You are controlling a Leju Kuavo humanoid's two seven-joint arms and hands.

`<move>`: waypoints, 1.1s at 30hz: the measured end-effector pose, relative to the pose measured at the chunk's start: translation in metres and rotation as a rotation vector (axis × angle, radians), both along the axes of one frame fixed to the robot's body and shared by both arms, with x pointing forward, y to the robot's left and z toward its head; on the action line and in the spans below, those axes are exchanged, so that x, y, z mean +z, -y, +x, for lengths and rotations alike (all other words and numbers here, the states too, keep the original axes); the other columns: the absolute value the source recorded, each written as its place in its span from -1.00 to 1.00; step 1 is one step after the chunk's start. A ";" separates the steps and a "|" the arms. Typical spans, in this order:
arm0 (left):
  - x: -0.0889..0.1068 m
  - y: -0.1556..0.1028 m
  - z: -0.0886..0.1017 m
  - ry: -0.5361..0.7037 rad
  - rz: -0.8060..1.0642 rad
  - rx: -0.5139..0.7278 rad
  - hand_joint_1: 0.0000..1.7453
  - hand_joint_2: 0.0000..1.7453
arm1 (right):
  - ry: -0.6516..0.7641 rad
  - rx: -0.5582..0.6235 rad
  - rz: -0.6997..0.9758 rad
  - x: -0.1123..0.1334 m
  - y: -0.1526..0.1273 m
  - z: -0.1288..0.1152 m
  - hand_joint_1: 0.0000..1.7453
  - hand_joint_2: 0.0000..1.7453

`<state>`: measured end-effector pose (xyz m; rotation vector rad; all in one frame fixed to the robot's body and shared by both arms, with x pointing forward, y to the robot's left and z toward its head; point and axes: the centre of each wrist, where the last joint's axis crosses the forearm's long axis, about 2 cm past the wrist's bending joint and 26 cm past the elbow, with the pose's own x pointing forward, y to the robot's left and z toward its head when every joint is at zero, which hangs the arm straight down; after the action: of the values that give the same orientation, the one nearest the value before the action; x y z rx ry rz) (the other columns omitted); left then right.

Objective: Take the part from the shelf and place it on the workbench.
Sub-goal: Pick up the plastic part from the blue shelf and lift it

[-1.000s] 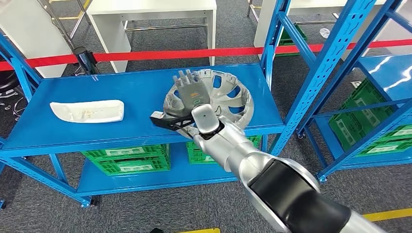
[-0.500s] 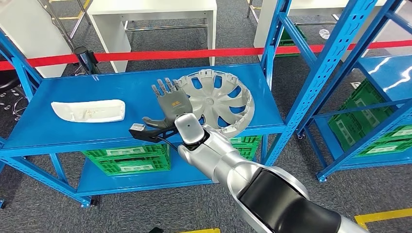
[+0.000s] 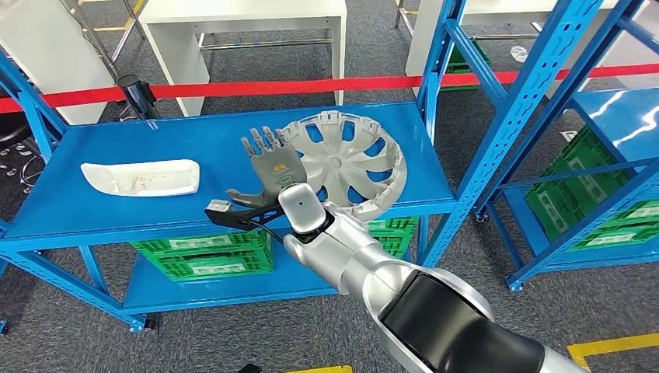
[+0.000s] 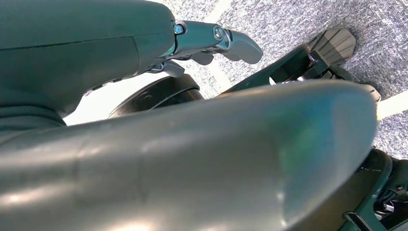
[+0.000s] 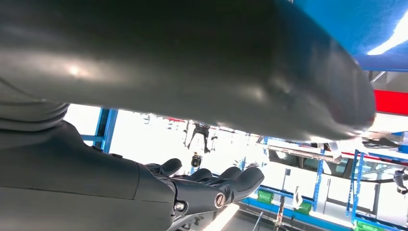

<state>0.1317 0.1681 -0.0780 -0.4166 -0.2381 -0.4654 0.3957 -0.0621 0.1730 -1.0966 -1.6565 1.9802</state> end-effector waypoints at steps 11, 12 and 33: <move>0.000 0.000 0.000 0.000 -0.001 0.001 -1.00 -1.00 | 0.009 -0.016 0.039 0.000 0.000 0.000 -1.00 1.00; 0.000 0.000 0.000 0.000 -0.001 0.001 -1.00 -1.00 | 0.009 -0.017 0.042 0.000 0.000 0.000 -1.00 1.00; -0.001 -0.001 -0.001 -0.003 0.000 0.006 -1.00 -1.00 | -0.045 -0.038 0.095 -0.013 -0.001 -0.010 -1.00 1.00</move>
<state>0.1304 0.1691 -0.0786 -0.4170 -0.2361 -0.4591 0.3860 -0.0606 0.1598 -1.0339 -1.6756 1.8684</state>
